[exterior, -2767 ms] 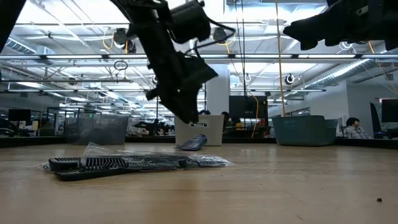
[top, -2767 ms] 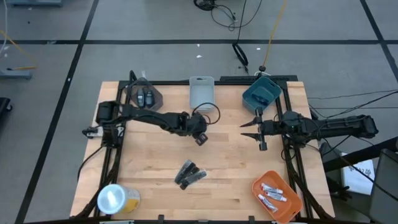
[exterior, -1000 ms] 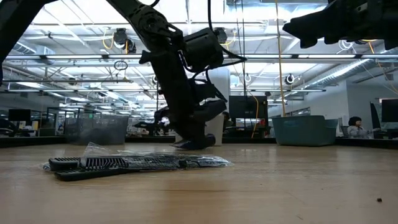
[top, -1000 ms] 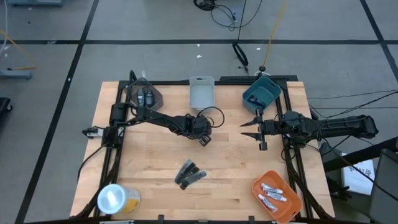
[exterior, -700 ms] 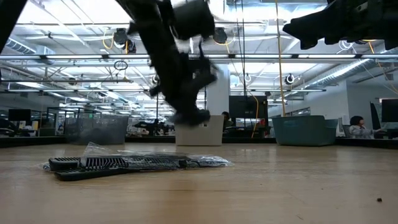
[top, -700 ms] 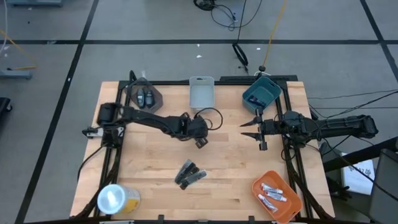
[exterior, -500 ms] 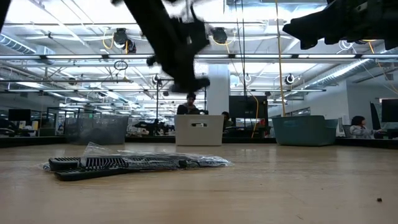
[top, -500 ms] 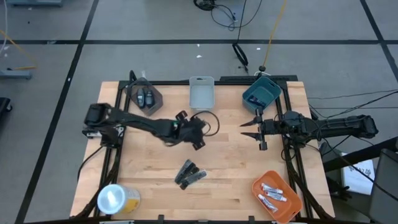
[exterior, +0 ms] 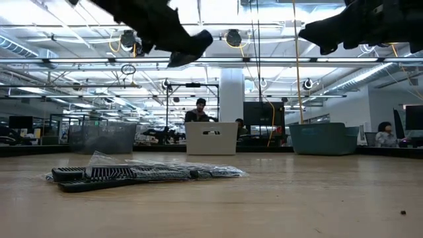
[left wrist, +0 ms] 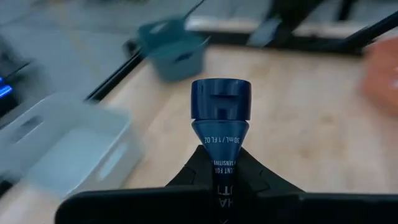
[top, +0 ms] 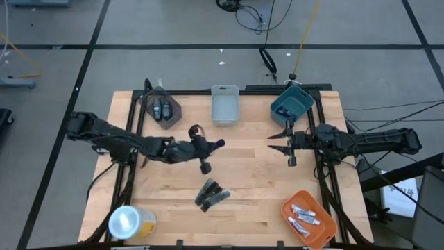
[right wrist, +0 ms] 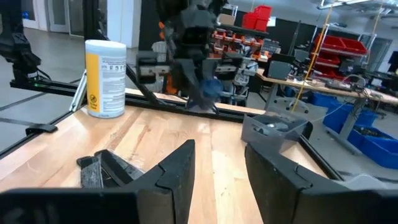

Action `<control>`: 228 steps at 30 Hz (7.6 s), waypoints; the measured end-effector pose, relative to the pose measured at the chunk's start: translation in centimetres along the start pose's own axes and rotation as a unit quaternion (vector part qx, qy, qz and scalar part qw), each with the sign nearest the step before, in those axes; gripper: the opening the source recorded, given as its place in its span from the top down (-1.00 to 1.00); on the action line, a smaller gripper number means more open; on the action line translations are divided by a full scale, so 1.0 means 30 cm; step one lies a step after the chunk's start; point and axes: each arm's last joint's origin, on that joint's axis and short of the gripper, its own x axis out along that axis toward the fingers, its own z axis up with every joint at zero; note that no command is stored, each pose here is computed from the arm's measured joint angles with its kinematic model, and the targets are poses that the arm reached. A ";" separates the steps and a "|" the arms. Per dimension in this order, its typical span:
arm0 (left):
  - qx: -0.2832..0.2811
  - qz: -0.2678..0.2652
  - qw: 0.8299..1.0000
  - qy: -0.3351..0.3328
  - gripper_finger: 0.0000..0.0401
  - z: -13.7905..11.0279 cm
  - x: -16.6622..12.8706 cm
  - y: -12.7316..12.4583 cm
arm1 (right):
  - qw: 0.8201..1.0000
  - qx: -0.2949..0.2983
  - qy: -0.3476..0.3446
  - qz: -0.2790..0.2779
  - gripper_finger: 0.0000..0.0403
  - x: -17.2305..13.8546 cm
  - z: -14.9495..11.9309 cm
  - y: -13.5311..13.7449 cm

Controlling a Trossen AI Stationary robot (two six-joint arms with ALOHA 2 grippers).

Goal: Pick & Place Travel size toiletries
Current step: Put the right blue shaving cream into the blue bin

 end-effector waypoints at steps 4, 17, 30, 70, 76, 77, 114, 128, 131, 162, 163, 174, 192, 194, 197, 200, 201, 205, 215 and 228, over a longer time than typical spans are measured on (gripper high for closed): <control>0.007 -0.093 0.990 -0.102 0.93 -0.059 -0.012 0.021 | 0.999 0.003 0.021 -0.033 0.34 0.014 -0.015 -0.005; 0.006 -0.180 0.965 -0.188 0.96 -0.070 0.008 0.111 | 0.996 0.040 0.008 -0.074 0.32 0.154 -0.080 -0.010; -0.009 -0.163 0.969 -0.187 0.96 -0.061 0.033 0.157 | 0.995 0.065 -0.031 -0.074 -0.14 0.251 -0.112 -0.009; 0.013 -0.224 0.957 -0.181 0.96 0.043 0.312 0.141 | 0.995 0.059 -0.080 -0.007 -0.12 0.310 -0.058 -0.005; 0.006 -0.226 0.958 -0.179 0.88 0.043 0.312 0.141 | 0.996 0.061 -0.071 -0.016 -0.07 0.319 -0.054 -0.013; 0.005 -0.226 0.958 -0.179 0.88 0.042 0.312 0.141 | 0.996 0.061 -0.070 -0.015 -0.06 0.323 -0.050 -0.014; -0.024 -0.233 0.958 -0.166 -0.46 0.051 0.296 0.140 | 0.998 0.039 -0.042 -0.013 0.44 0.352 -0.034 -0.017; -0.011 -0.120 0.990 -0.071 -0.92 0.139 0.085 0.219 | 0.999 0.044 -0.013 -0.010 0.44 0.348 -0.046 -0.015; -0.009 -0.107 0.992 -0.059 -0.91 0.152 0.035 0.234 | 0.998 0.055 -0.001 -0.010 0.44 0.339 -0.042 -0.016; 0.035 -0.116 0.992 -0.021 -0.83 0.100 -0.144 0.239 | 0.990 0.055 0.105 -0.082 0.44 0.082 0.065 -0.035; 0.033 -0.109 0.993 -0.015 -0.83 0.080 -0.162 0.247 | 0.990 0.056 0.099 -0.082 0.44 0.074 0.066 -0.035; -0.008 -0.108 0.986 -0.130 -0.84 -0.101 -0.375 0.311 | 0.985 0.062 0.083 -0.137 0.44 -0.013 -0.004 -0.031; -0.040 -0.118 0.977 -0.173 -0.88 -0.284 -0.390 0.320 | 0.946 0.082 0.077 -0.303 0.44 -0.092 -0.123 -0.041; -0.040 -0.117 0.976 -0.178 -0.86 -0.282 -0.391 0.321 | 0.938 0.080 0.074 -0.330 0.44 -0.095 -0.121 -0.051; -0.040 -0.117 0.976 -0.178 -0.85 -0.282 -0.390 0.321 | 0.922 0.078 0.075 -0.371 0.44 -0.102 -0.124 -0.072; -0.039 -0.117 0.976 -0.177 -0.85 -0.282 -0.390 0.320 | 0.908 0.085 0.073 -0.403 0.44 -0.109 -0.127 -0.097; -0.040 -0.117 0.976 -0.177 -0.86 -0.282 -0.390 0.320 | 0.903 0.090 0.071 -0.414 0.44 -0.113 -0.129 -0.106; -0.040 -0.117 0.977 -0.176 -0.90 -0.283 -0.390 0.320 | 0.882 0.102 0.067 -0.455 0.44 -0.128 -0.134 -0.144; -0.040 -0.117 0.977 -0.175 -0.85 -0.283 -0.390 0.320 | 0.862 0.132 0.092 -0.480 0.44 -0.161 -0.173 -0.243; -0.041 -0.117 0.977 -0.175 -0.87 -0.284 -0.389 0.320 | 0.844 0.207 0.129 -0.478 0.44 -0.207 -0.192 -0.379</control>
